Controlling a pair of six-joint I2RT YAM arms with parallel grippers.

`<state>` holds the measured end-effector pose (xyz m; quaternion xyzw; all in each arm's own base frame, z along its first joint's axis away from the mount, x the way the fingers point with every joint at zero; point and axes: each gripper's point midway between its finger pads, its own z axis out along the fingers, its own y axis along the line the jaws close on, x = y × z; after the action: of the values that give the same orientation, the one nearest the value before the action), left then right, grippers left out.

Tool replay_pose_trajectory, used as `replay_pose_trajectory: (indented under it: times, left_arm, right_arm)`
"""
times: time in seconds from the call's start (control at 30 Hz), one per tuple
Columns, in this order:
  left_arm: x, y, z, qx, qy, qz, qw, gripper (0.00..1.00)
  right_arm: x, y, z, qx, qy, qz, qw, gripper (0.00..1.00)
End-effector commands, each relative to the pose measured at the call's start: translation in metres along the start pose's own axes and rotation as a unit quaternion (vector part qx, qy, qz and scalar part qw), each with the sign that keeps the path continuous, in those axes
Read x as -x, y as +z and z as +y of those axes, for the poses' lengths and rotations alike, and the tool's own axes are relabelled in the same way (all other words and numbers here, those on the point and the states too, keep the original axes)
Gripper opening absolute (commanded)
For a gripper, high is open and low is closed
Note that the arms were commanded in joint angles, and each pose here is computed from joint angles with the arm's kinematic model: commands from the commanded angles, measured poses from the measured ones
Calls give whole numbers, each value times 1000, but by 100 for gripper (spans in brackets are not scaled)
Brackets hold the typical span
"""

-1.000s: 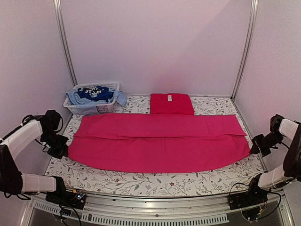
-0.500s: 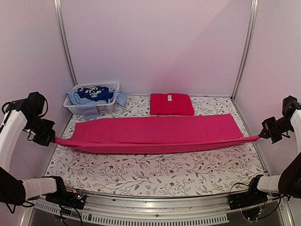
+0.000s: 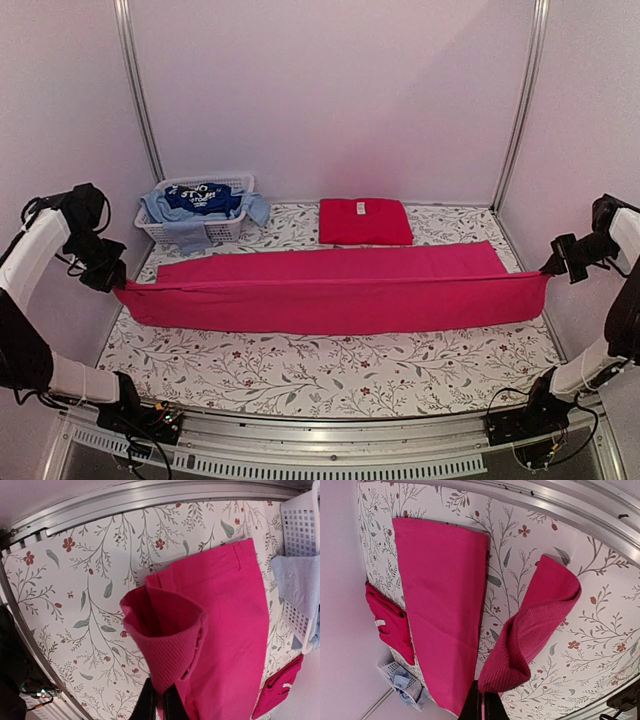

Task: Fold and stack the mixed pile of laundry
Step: Fold the flattened trousers at the center of the board.

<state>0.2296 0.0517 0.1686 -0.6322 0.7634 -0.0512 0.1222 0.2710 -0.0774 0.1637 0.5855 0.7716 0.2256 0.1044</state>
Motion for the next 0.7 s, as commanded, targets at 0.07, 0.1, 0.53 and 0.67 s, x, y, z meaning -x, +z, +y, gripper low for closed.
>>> replay_pose_trajectory:
  times: [0.07,0.1,0.53,0.67]
  left_arm:
    - [57,0,-78,-86,22,-94,992,0]
    - [60,4,-87,-88,24,-93,991,0]
    - [89,102,-179,-81,80,-87,990,0]
    - [85,142,-199,-97,101,-72,988,15]
  right_arm:
    - [65,17,89,99,-57,-59,992,0]
    - [66,25,99,103,-64,-50,991,0]
    - [99,145,199,110,-117,9,987,0]
    - [103,182,190,99,-127,29,987,19]
